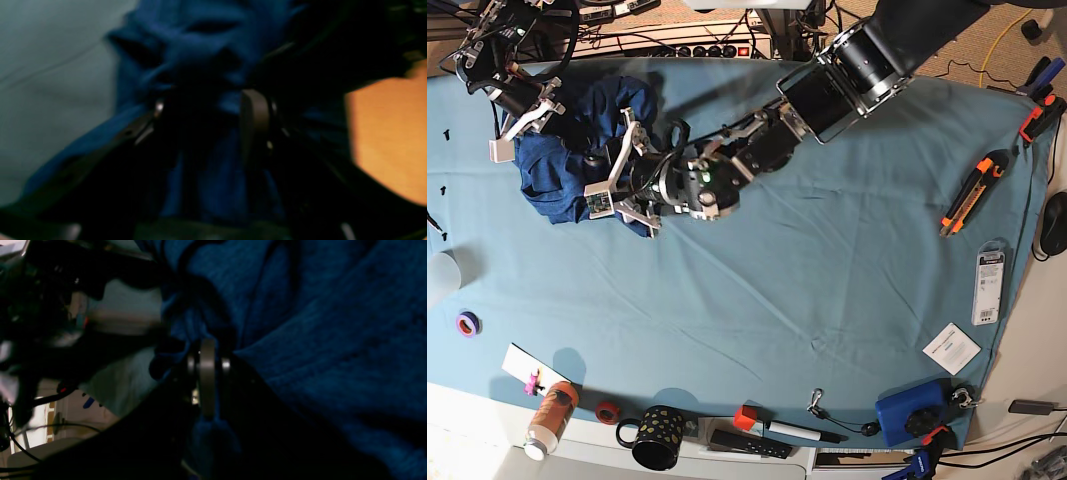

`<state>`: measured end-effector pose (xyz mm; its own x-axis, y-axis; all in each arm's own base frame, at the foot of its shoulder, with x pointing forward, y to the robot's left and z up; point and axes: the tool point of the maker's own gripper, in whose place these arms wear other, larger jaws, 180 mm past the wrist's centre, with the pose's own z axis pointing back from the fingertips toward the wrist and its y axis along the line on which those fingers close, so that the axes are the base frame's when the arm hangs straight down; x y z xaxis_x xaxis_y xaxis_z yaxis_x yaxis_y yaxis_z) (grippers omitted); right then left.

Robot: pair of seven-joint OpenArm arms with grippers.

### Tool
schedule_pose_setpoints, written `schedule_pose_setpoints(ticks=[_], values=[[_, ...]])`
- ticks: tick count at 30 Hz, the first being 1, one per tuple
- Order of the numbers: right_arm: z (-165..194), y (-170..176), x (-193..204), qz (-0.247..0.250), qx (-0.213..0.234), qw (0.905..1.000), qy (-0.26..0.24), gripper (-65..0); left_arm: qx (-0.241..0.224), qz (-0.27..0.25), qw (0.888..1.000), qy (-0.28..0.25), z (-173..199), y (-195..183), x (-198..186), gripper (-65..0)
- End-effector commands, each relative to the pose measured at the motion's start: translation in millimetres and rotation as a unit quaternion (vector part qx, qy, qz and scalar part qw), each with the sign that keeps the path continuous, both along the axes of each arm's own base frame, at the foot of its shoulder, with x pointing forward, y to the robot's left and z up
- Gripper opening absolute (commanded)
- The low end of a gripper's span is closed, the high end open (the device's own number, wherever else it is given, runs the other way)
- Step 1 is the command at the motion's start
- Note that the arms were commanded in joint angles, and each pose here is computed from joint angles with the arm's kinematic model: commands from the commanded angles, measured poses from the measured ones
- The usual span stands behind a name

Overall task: Layout the t-shirt on the table in an organized manner, then fold the t-shirt properly
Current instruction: 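Push the left gripper into the shirt bundle and pinch fabric, then press the shirt bundle together between the left and right grippers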

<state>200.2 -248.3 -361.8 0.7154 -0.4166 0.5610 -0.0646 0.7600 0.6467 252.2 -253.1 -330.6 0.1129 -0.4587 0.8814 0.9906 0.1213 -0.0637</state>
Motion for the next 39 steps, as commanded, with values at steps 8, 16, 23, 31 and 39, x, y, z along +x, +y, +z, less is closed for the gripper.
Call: schedule_pose_setpoints(ticks=[8,16,23,31,39], values=[[12,-4,7,-0.002,-0.002,0.9997,-0.023,-63.2,-0.026,0.017,0.996,-0.078,58,-11,48,-38.6],[12,-4,7,-0.002,-0.002,0.9997,-0.023,-63.2,-0.043,-0.013,0.998,-0.050,56,-15,29,-38.6],[12,-4,7,-0.002,-0.002,0.9997,-0.023,-63.2,-0.064,-0.090,0.992,-0.053,62,-18,4,-38.6],[12,-4,7,-0.002,-0.001,0.9997,-0.023,-63.2,-0.073,-0.111,0.987,-0.093,68,-19,6,-38.6],[12,-4,7,-0.002,-0.002,0.9997,-0.023,-63.2,-0.065,-0.102,0.989,-0.090,48,-15,14,-38.6]])
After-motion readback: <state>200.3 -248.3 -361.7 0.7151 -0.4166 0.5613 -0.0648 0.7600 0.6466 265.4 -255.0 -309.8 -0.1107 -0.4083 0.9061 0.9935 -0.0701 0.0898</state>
